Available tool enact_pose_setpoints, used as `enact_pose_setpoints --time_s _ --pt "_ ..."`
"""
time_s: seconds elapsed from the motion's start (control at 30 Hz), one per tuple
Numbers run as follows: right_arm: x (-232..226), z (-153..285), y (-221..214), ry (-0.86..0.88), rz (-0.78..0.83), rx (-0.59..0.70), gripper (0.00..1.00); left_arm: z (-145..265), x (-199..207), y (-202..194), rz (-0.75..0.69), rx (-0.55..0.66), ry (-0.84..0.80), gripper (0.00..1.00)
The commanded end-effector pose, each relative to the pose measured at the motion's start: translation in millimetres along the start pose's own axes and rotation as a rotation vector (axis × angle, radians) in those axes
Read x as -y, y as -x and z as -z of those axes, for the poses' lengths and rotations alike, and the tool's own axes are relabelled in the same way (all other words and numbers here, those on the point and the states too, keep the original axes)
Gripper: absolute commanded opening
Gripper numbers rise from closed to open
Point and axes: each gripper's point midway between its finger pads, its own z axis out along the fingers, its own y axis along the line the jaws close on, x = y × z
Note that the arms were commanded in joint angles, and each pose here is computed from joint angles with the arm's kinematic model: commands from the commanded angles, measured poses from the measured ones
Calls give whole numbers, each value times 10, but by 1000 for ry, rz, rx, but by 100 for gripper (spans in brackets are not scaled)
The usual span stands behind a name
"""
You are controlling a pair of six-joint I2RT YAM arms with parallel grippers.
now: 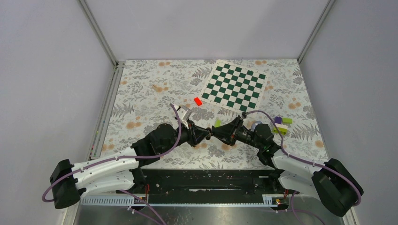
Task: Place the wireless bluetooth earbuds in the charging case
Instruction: Place the earbud in the charging case.
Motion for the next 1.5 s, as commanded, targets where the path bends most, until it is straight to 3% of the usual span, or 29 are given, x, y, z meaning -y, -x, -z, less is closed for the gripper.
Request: enact_pose_setpoints --time_s 0.0,0.67,1.2,1.47 --pt "-309 -18 -10 112 20 -8 0 -32 49 99 -8 47 -17 0" --pt "-352 19 5 149 1 2 0 15 -126 70 -39 66 62 0" --pt "-323 19 70 159 -3 34 0 6 -43 23 -13 34 33 0" --pt "-324 10 114 157 11 61 0 -26 -19 21 1 -1 47 19"
